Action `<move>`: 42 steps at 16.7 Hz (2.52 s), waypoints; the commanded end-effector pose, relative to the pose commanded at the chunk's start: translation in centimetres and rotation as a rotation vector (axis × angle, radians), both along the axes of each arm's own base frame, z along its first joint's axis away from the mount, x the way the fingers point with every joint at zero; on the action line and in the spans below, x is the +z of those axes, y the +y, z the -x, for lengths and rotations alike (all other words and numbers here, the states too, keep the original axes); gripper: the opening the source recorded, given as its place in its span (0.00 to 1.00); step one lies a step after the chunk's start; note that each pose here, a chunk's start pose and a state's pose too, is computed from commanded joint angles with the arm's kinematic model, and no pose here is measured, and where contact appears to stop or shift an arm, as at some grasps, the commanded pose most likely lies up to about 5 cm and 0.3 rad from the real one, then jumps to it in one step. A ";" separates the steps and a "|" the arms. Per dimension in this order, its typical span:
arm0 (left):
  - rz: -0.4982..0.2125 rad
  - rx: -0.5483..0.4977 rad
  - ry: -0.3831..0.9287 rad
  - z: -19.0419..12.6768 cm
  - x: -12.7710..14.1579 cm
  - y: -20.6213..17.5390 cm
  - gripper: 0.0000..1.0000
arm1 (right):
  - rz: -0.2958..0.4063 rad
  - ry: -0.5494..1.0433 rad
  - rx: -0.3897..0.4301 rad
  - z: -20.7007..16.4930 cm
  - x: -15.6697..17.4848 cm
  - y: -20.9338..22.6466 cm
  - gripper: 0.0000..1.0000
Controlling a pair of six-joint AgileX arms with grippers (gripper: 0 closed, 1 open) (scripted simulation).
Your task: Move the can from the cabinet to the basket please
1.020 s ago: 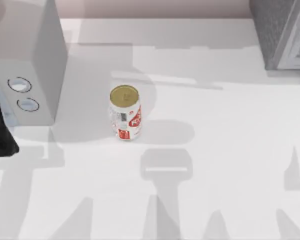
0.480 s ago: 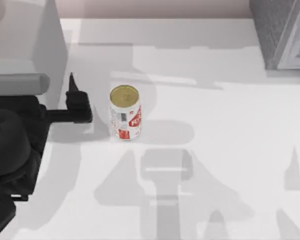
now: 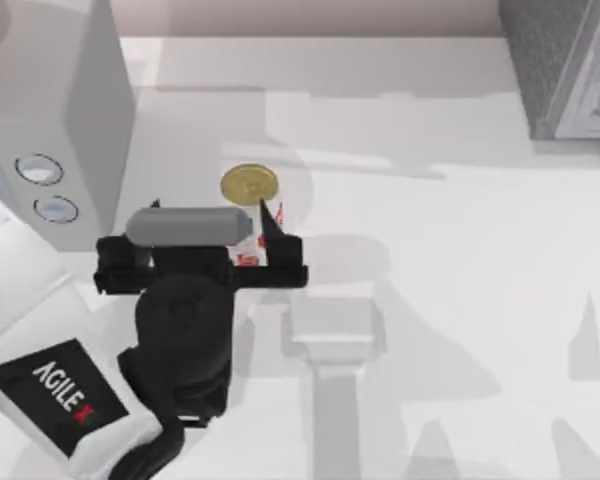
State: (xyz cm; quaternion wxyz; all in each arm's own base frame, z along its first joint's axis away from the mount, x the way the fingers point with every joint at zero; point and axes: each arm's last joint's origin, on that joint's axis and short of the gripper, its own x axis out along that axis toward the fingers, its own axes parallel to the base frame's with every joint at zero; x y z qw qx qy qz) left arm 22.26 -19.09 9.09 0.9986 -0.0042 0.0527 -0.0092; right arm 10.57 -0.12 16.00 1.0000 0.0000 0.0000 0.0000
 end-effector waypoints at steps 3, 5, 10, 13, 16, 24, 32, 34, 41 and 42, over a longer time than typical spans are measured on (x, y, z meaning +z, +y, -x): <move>-0.007 0.003 -0.002 0.8 -3.0 -1.9 1.00 | 0.000 0.000 0.000 0.0 0.0 0.0 1.00; -0.010 0.003 -0.003 1.3 -4.5 -2.6 1.00 | 0.000 0.000 0.000 0.0 0.0 0.0 1.00; -0.010 0.000 -0.005 1.8 -5.6 -3.2 1.00 | 0.000 0.000 0.000 0.0 0.0 0.0 1.00; -0.013 0.003 -0.003 1.8 -5.6 -3.1 1.00 | 0.000 0.000 0.000 0.0 0.0 0.0 1.00; -0.011 0.001 -0.005 0.6 -5.7 -3.3 1.00 | 0.000 0.000 0.000 0.0 0.0 0.0 1.00; -0.010 0.000 -0.005 -5.2 -6.3 -3.3 1.00 | 0.000 0.000 0.000 0.0 0.0 0.0 1.00; -0.010 0.000 -0.005 -5.2 -6.3 -3.3 0.55 | 0.000 0.000 0.000 0.0 0.0 0.0 1.00; -0.010 0.000 -0.005 -5.2 -6.3 -3.3 0.40 | 0.000 0.000 0.000 0.0 0.0 0.0 1.00; -0.010 0.000 -0.005 -5.2 -6.3 -3.3 0.00 | 0.000 0.000 0.000 0.0 0.0 0.0 1.00; -0.010 0.000 -0.005 -5.2 -6.3 -3.3 0.00 | 0.000 0.000 0.000 0.0 0.0 0.0 1.00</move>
